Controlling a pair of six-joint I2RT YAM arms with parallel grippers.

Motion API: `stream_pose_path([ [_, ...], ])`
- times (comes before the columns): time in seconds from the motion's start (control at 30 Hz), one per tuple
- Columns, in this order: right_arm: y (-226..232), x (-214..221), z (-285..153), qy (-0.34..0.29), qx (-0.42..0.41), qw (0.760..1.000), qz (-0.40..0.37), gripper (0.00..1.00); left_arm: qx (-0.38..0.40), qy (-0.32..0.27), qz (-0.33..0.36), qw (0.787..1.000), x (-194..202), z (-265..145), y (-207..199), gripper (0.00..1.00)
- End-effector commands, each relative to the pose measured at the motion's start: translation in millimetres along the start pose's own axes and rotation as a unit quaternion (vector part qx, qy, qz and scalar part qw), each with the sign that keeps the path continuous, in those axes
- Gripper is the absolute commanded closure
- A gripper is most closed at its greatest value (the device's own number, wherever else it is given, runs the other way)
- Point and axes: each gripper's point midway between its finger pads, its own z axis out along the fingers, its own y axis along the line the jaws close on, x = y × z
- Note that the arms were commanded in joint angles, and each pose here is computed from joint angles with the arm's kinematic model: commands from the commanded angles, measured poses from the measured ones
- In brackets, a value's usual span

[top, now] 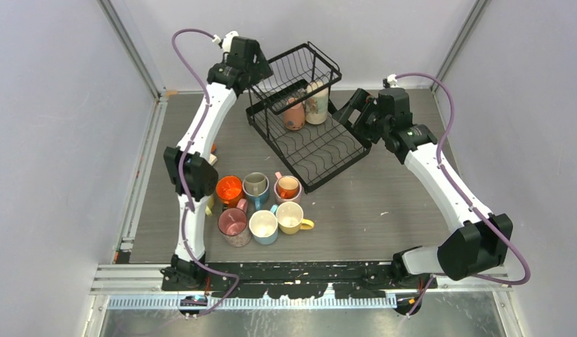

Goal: Unload the cups from the dish rack
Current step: Unload the cup from the dish rack.

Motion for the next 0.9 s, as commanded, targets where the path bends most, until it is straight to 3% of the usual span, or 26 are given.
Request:
stream_pose_path([
  [0.0, 5.6, -11.3, -13.5, -0.021, -0.01, 1.0, -0.013, 0.0, -0.008, -0.017, 0.033, 0.999, -9.4, 8.1, 0.5, 0.0],
  [0.33, -4.3, -6.5, -8.9, -0.019, 0.002, 1.0, -0.016, 0.0, 0.042, 0.028, 0.073, 0.996, 41.7, 12.4, -33.6, 0.0],
  [0.87, -28.2, -8.6, -3.6, -0.027, 0.016, 1.0, 0.005, 0.0, 0.088, 0.074, 0.093, 0.989, 104.6, -24.2, -72.8, 0.0],
])
